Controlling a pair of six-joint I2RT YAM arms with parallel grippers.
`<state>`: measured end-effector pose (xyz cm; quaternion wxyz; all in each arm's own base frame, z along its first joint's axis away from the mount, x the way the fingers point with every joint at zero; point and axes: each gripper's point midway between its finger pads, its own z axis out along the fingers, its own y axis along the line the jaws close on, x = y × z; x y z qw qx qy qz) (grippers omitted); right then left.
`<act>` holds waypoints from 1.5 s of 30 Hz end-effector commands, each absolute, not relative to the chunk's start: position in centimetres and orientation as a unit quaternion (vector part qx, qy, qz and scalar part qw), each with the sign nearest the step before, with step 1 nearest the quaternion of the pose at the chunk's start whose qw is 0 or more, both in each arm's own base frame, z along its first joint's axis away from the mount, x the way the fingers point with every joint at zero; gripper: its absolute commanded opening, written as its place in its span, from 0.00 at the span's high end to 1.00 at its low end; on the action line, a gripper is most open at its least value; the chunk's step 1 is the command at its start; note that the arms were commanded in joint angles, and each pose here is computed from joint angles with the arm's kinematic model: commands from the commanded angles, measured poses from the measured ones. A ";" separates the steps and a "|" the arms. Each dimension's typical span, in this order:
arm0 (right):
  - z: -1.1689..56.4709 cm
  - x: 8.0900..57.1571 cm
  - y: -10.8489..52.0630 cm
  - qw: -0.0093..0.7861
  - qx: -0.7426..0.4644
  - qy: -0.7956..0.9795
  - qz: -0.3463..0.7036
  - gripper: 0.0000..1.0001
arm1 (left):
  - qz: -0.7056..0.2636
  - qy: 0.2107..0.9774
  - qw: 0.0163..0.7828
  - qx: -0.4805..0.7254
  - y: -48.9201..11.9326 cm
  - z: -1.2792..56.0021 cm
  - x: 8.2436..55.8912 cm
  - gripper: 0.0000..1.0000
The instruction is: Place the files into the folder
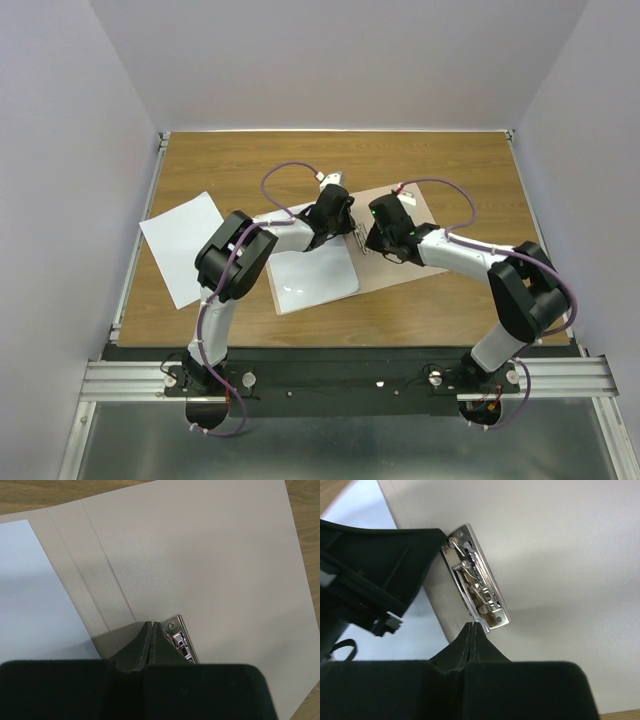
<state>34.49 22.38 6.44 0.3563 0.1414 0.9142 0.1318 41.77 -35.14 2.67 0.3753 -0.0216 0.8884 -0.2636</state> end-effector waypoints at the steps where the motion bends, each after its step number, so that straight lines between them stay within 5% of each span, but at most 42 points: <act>1: 3.3 33.1 22.5 0.294 0.143 0.931 0.163 0.91 | -0.188 0.949 0.253 0.015 -32.1 -5.1 35.4 1.00; 5: 2.6 33.2 22.3 0.287 0.145 0.933 0.163 0.85 | -0.188 0.949 0.252 0.016 -32.1 -5.2 35.3 1.00; 45: 3.3 33.2 23.7 0.276 0.125 0.932 0.199 0.76 | -0.190 0.950 0.249 0.014 -32.2 -5.4 35.3 1.00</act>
